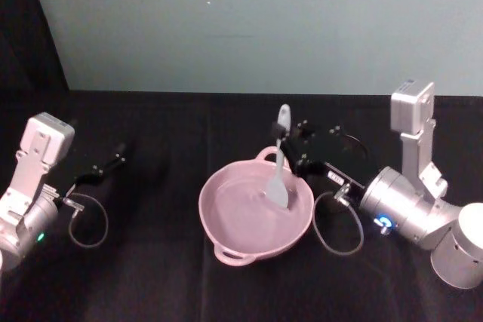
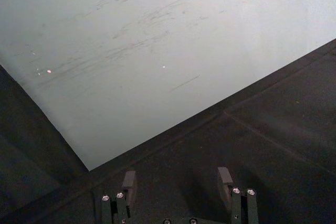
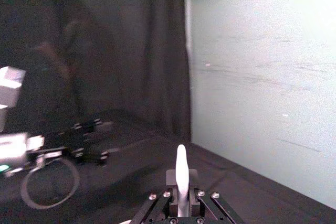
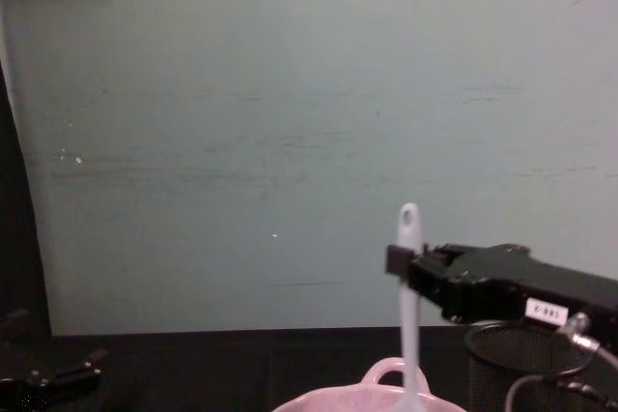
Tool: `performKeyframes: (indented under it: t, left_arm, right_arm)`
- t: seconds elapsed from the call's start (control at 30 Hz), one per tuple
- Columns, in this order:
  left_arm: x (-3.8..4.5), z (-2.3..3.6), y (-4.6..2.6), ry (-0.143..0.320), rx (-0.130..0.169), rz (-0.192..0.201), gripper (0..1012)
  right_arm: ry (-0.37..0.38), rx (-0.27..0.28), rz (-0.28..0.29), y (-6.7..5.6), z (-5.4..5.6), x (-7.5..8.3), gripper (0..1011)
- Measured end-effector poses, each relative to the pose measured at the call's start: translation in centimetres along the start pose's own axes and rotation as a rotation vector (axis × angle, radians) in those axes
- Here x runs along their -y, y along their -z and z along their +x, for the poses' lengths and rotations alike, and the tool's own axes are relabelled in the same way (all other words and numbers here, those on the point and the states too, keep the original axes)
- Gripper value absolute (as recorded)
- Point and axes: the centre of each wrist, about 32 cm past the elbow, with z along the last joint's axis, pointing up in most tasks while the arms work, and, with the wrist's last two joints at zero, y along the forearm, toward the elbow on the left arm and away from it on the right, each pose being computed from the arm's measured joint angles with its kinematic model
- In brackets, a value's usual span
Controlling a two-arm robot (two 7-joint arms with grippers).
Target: Use the one hand to pick up the spoon and stir the clear water in the bowl.
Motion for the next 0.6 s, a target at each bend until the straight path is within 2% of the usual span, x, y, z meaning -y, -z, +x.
performKeyframes:
  t: [0.2,0.33,0.6]
  left_arm:
    - [0.0,0.0,0.0,0.0,0.0,0.0,1005]
    - [0.0,0.0,0.0,0.0,0.0,0.0,1005]
    - [0.0,0.0,0.0,0.0,0.0,0.0,1005]
  right_arm:
    - [-0.092,0.005,-0.01,0.0,-1.5,-0.4,119]
    - [-0.138,-0.017,0.006,0.0,-2.6,-1.0,119]
    - [-0.161,-0.078,0.027,0.4,-3.3,-2.2,119]
